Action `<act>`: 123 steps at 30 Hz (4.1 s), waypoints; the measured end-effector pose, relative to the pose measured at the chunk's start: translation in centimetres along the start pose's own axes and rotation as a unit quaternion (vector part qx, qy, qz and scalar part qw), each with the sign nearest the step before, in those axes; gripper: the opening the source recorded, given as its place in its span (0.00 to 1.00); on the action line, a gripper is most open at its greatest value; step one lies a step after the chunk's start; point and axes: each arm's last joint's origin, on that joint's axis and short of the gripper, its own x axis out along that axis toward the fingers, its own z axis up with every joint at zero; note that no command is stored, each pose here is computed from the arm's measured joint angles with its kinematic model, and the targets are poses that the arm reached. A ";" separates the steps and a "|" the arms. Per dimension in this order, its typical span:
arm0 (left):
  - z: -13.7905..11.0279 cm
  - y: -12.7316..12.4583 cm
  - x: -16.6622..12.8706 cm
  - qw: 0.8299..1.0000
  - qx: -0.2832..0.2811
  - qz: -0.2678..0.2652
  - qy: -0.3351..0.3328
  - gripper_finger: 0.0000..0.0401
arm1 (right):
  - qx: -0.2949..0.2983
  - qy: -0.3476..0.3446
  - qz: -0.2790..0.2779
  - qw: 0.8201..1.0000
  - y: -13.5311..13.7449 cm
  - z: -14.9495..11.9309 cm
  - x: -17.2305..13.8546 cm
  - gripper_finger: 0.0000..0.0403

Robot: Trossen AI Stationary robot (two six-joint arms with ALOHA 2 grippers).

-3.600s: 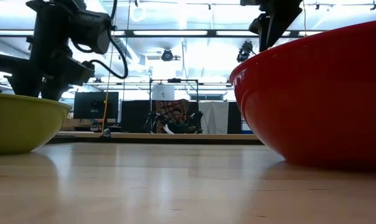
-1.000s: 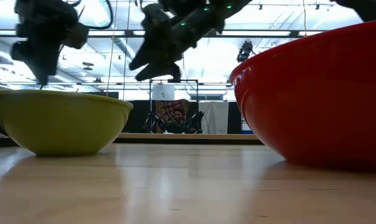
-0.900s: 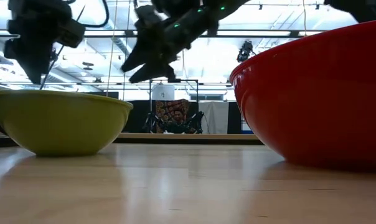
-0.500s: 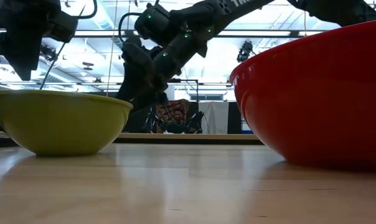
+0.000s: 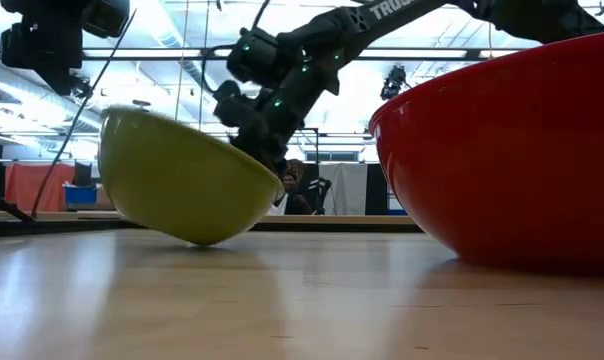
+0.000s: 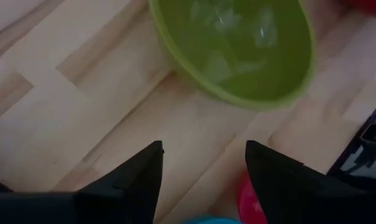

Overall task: Nest bowls inside each other
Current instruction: Stack the green bowl on top of the orange bowl, then stack the purple bowl on top of the green bowl

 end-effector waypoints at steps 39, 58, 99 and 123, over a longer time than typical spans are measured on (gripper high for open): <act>-2.2 -1.4 -0.2 0.943 0.308 -0.096 0.079 0.66 | -0.181 0.129 0.169 0.960 2.2 -7.1 -28.5 0.07; -5.0 -3.5 3.4 0.852 0.475 -0.054 0.212 0.66 | -0.118 0.223 0.128 0.959 4.0 -13.8 -19.7 0.19; -8.3 -2.3 10.3 0.871 0.393 -0.053 0.291 0.66 | -0.070 0.120 0.019 0.990 4.0 -7.7 -28.8 0.43; -10.0 -0.9 11.5 0.904 0.315 -0.005 0.288 0.25 | -0.073 0.111 -0.012 0.991 4.3 -7.5 -28.6 0.43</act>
